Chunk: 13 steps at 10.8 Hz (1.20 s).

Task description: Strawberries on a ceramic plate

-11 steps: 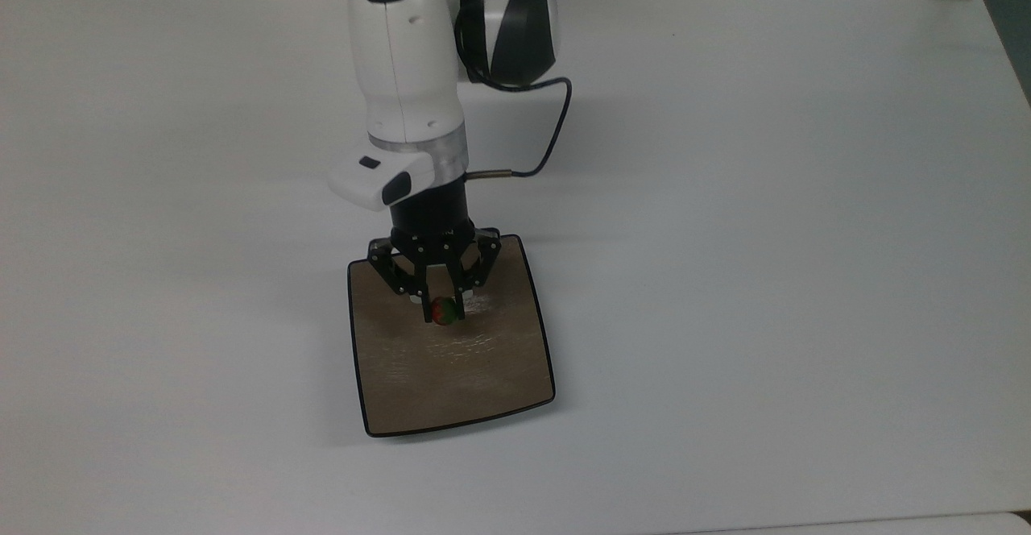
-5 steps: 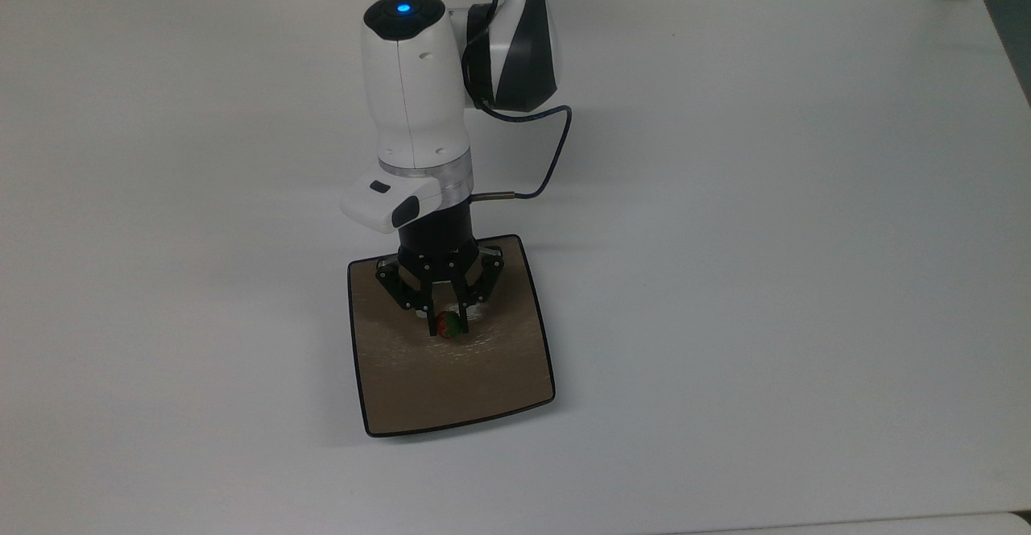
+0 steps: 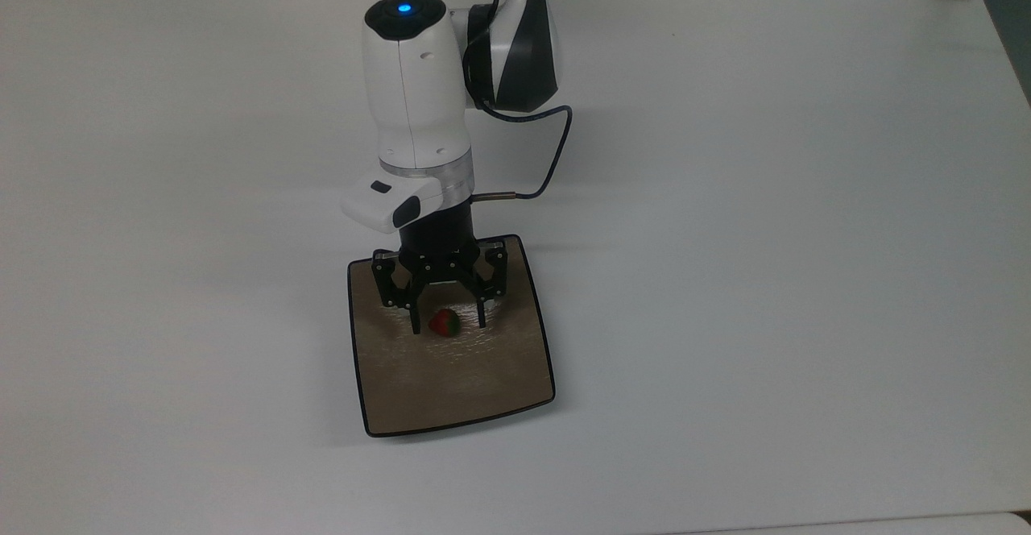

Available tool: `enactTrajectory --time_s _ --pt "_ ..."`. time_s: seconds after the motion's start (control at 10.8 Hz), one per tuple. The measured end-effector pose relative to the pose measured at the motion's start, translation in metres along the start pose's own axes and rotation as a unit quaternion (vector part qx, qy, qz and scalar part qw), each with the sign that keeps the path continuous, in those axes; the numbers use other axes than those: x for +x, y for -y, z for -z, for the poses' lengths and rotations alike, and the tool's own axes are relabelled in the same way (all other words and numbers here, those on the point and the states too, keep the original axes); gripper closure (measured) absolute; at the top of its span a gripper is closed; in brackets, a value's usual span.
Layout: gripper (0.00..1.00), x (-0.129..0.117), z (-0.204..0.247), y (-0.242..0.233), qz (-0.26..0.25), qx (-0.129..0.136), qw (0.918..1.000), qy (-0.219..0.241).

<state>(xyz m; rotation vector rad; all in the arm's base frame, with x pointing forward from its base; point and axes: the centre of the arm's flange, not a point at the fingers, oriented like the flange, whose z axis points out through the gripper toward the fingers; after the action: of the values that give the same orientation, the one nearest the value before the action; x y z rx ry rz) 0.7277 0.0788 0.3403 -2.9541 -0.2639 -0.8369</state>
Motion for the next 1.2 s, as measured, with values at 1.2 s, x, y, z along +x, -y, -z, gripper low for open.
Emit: enactTrajectory --time_s 1.2 --pt "0.00 0.013 0.276 0.004 -0.039 0.039 0.9745 0.217"
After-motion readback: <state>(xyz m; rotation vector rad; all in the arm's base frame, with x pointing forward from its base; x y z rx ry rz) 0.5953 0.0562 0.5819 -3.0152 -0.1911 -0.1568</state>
